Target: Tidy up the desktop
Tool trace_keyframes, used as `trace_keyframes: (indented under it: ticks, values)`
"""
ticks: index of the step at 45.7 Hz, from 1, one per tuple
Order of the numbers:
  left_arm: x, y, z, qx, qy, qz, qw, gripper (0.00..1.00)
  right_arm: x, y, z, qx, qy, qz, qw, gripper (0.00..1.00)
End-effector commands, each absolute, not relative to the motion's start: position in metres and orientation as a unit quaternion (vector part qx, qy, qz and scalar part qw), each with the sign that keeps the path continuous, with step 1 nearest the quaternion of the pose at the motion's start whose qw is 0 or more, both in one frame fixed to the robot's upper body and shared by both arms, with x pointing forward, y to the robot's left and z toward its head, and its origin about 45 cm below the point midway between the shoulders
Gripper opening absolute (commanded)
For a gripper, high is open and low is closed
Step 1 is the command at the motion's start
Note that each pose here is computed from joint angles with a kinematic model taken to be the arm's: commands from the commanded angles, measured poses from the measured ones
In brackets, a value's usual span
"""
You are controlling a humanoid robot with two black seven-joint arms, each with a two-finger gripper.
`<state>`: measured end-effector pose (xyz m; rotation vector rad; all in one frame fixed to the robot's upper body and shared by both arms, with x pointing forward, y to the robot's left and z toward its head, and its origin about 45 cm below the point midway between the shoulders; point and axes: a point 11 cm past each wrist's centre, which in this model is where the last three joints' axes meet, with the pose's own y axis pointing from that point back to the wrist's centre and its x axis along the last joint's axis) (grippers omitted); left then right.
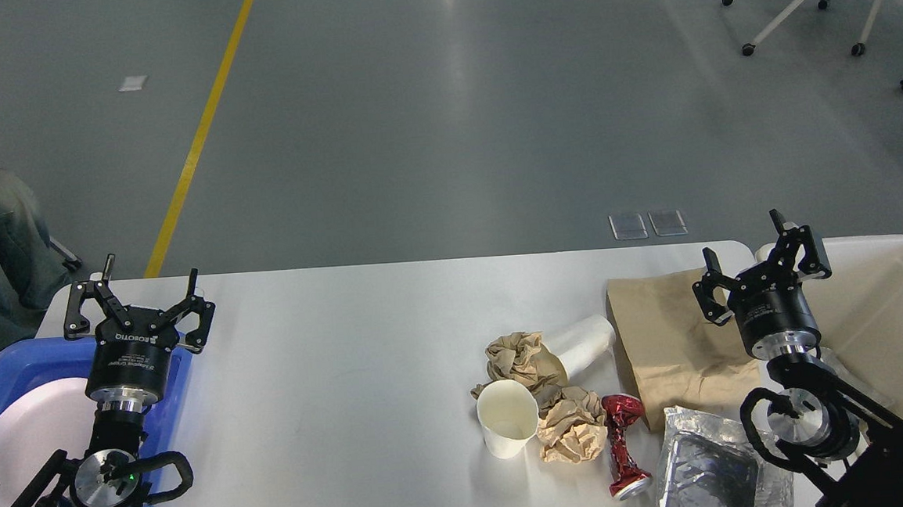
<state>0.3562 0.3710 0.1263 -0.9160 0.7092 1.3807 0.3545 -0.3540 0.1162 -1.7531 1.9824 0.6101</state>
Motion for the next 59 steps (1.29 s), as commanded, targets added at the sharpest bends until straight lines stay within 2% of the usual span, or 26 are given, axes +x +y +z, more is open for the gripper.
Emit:
trace_keyframes:
  ticks: [1,25,35,42,59]
  values:
    - [0.356,0.371,0.126,-0.398,0.309,0.601,0.620,0.96,0.355,-0.354,0.116,-0.631,0.714,0.220,0.211,1.00]
    - [0.356,0.371,0.126,-0.399,0.308,0.601,0.620,0.96,0.357,-0.357,0.119,-0.610,0.717,0.234,0.241,1.00]
    - [0.357,0.371,0.127,-0.399,0.308,0.600,0.621,0.96,0.364,-0.385,0.140,-0.569,0.730,0.233,0.299,1.00]
    - [0.357,0.371,0.127,-0.399,0.308,0.600,0.621,0.96,0.368,-0.395,0.148,-0.570,0.733,0.221,0.298,1.00]
    - [0.357,0.371,0.127,-0.399,0.308,0.600,0.621,0.96,0.366,-0.386,0.133,-0.587,0.721,0.267,0.255,1.00]
